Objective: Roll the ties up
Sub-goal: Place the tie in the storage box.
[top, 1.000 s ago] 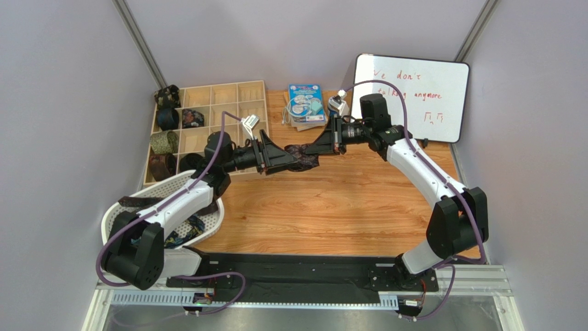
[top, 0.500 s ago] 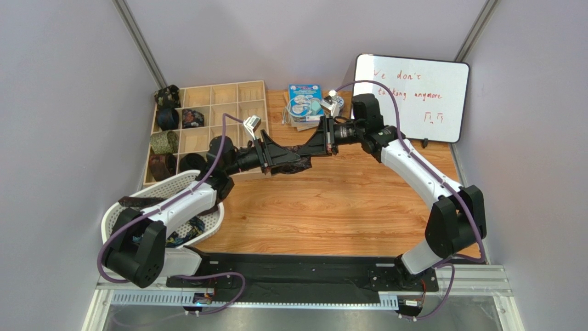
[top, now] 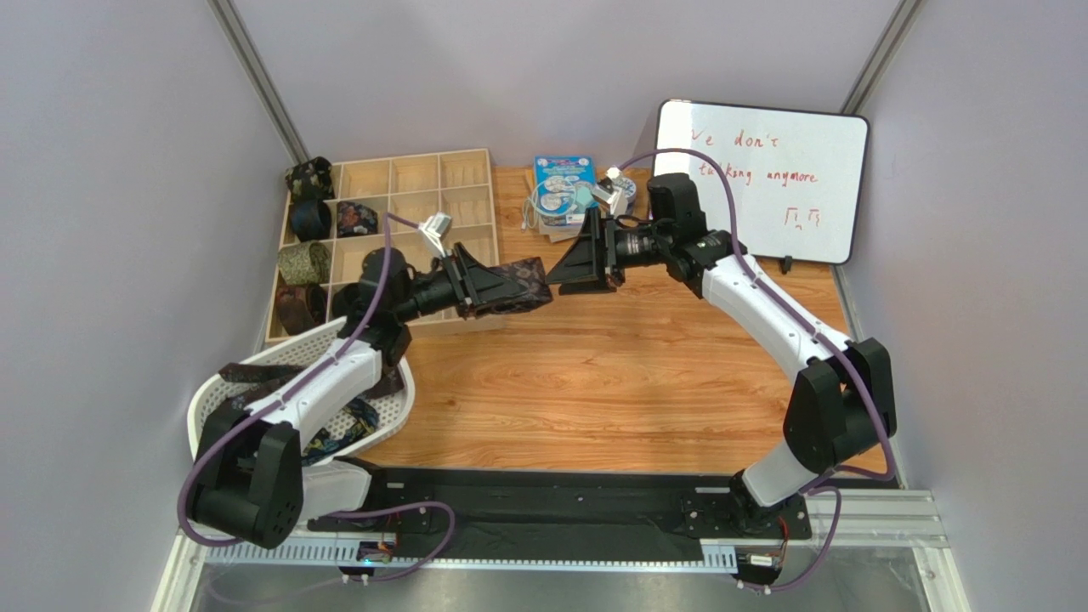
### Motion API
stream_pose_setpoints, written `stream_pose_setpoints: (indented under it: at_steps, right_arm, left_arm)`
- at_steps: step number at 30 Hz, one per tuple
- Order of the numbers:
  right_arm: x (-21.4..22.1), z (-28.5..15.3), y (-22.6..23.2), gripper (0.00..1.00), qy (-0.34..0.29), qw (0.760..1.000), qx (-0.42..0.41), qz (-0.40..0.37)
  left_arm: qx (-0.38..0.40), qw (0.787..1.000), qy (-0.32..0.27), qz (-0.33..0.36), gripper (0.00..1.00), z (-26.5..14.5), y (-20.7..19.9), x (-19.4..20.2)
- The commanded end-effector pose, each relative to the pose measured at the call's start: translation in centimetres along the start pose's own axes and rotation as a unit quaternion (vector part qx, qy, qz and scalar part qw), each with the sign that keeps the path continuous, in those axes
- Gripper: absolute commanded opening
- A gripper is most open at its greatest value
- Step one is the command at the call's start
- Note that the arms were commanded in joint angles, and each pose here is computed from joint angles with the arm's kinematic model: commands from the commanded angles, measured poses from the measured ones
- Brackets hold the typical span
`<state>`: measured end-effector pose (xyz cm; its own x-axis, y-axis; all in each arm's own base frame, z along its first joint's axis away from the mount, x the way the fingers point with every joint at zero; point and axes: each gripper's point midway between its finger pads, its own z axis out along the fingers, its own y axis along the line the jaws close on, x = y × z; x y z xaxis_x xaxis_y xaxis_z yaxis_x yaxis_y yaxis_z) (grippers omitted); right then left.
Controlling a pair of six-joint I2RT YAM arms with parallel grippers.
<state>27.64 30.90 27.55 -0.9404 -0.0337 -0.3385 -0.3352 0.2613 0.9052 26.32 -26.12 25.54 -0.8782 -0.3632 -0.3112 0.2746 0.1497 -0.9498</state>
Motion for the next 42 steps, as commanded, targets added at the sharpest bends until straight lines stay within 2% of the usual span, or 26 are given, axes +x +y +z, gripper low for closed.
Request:
stream_pose_setpoints:
  at_steps: [1, 2, 3, 4, 5, 6, 8, 9, 10, 11, 14, 17, 19, 20, 25, 32, 39, 42]
  right_arm:
    - [-2.5, -1.5, -0.5, 0.82, -0.033, 0.998, 0.033, -0.038]
    - [-2.6, -1.9, -1.1, 1.0, -0.035, 0.998, 0.045, -0.033]
    - [-3.0, -2.2, -1.6, 1.0, -0.04, 0.997, 0.057, -0.034]
    - [-3.7, -2.8, -2.0, 1.0, -0.049, 0.996, 0.065, -0.036]
    - [-3.7, -3.1, -2.5, 1.0, -0.048, 0.995, 0.075, -0.037]
    - [-4.0, -3.3, -3.0, 1.0, -0.051, 0.994, 0.084, -0.038]
    - [-4.2, -4.0, -3.8, 1.0, -0.052, 0.993, 0.096, -0.037]
    - [-4.3, -4.2, -4.1, 1.0, -0.053, 0.993, 0.102, -0.034]
    - [-4.4, -4.5, -4.5, 1.0, -0.055, 0.992, 0.107, -0.034]
    - [-4.3, -4.5, -5.0, 1.0, -0.051, 0.992, 0.114, -0.035]
    - [-4.3, -4.8, -5.8, 1.0, -0.047, 0.991, 0.124, -0.028]
    - [-4.2, -4.8, -6.1, 1.0, -0.044, 0.99, 0.128, -0.027]
    - [-4.0, -4.7, -6.5, 1.0, -0.04, 0.99, 0.131, -0.023]
    - [-3.9, -4.7, -6.8, 1.0, -0.037, 0.99, 0.133, -0.02]
    - [-3.8, -4.7, -7.3, 1.0, -0.035, 0.99, 0.137, -0.014]
    - [-3.2, -4.8, -8.4, 1.0, -0.027, 0.989, 0.144, 0.001]
    - [-2.9, -4.7, -8.9, 1.0, -0.022, 0.989, 0.145, 0.009]
    - [-2.8, -4.7, -9.2, 1.0, -0.019, 0.989, 0.146, 0.013]
  left_arm:
    - [-0.059, 0.996, -0.02, 0.064, 0.0, -3.5, 1.1, -3.1]
    - [-0.066, 0.992, -0.022, 0.106, 0.0, -4.0, 0.0, -4.3]
    - [-0.111, 0.985, 0.001, 0.13, 0.0, -5.2, 1.7, -3.7]
    - [-0.138, 0.978, -0.003, 0.155, 0.0, -6.3, 2.2, -4.7]
    - [-0.158, 0.967, -0.016, 0.199, 0.0, -6.9, 0.9, -6.5]
    - [-0.212, 0.952, 0.019, 0.221, 0.0, -8.4, 3.0, -6.0]
    - [-0.272, 0.924, 0.0, 0.27, 0.0, -10.6, 2.5, -9.4]
    - [-0.32, 0.913, 0.027, 0.251, 0.0, -12.0, 4.3, -9.2]
    - [-0.342, 0.895, 0.041, 0.284, 0.0, -12.8, 4.7, -10.1]
    - [-0.388, 0.878, 0.019, 0.281, 0.0, -15.4, 4.8, -12.4]
    - [-0.467, 0.844, 0.024, 0.264, 0.0, -19.4, 7.4, -16.3]
    - [-0.517, 0.819, 0.036, 0.245, 0.0, -22.2, 9.2, -18.9]
    - [-0.532, 0.812, 0.036, 0.238, 0.0, -22.9, 10.1, -20.1]
    - [-0.553, 0.8, 0.045, 0.229, 0.0, -23.6, 11.1, -20.9]
    - [-0.596, 0.779, 0.056, 0.188, 0.0, -25.3, 14.9, -22.3]
    - [-0.613, 0.766, 0.06, 0.181, 0.0, -25.8, 19.7, -25.0]
    - [-0.603, 0.779, 0.064, 0.16, 0.0, -24.8, 23.3, -25.9]
    - [-0.61, 0.776, 0.07, 0.141, 0.04, -24.8, 25.2, -25.7]
